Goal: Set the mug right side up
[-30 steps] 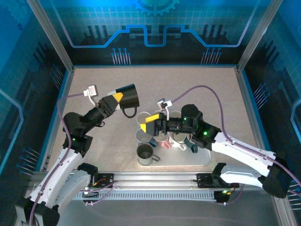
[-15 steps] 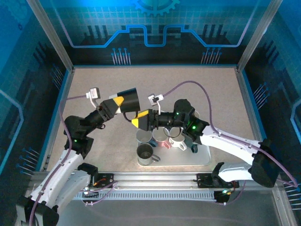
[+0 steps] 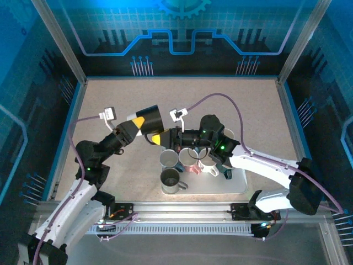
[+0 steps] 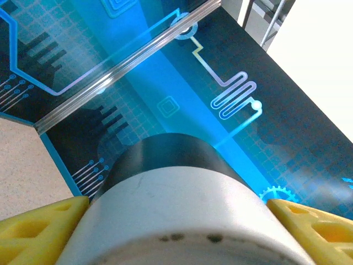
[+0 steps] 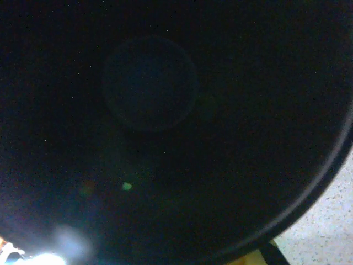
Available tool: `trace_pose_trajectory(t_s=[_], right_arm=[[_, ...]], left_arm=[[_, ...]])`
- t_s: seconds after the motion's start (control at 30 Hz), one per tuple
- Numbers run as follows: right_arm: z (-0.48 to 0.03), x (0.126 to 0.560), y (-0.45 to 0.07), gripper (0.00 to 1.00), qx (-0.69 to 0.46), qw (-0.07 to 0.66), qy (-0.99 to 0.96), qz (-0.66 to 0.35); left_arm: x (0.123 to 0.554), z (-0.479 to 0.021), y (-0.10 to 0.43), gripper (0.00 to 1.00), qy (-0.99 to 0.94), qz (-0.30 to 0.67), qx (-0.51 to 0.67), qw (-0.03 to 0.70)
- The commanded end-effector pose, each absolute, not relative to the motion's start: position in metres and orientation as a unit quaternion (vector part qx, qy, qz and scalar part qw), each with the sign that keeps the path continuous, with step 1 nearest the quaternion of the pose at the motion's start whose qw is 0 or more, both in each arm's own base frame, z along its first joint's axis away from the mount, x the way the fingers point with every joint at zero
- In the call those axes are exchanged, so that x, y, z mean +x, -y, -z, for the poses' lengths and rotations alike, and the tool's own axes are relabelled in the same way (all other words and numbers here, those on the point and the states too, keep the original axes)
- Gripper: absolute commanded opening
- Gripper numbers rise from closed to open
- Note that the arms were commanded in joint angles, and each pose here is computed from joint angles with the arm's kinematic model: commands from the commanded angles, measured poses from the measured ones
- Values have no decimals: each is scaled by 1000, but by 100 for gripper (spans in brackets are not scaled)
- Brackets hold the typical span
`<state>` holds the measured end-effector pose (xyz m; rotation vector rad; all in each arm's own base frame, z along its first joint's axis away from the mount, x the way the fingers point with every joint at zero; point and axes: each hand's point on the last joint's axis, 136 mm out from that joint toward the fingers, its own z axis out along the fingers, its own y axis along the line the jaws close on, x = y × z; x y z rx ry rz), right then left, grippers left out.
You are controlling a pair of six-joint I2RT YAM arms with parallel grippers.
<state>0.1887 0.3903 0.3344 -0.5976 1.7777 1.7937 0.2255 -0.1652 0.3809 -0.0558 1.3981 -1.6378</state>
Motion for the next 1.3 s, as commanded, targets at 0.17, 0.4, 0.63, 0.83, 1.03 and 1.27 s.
trace_pose_trajectory(t_s=[0.17, 0.4, 0.63, 0.83, 1.03, 1.27], right_arm=[[-350, 189, -382, 0, -223, 324, -644, -656], [-319, 179, -354, 0, -253, 359, -705, -556], [-282, 148, -305, 0, -352, 385, -767, -374], [-254, 115, -249, 0, -407, 374, -792, -258], [-230, 96, -204, 0, -452, 360, -800, -159], [-222, 94, -192, 0, -469, 363, -800, -93]], left_arm=[[201, -364, 175, 99, -592, 663, 19, 457], [200, -335, 165, 99, -686, 553, 24, 473], [207, -300, 133, 99, -778, 394, 6, 490], [212, -276, 117, 99, -805, 317, 12, 501], [214, -277, 116, 99, -803, 309, 18, 509], [215, -276, 116, 99, -806, 307, 18, 506]])
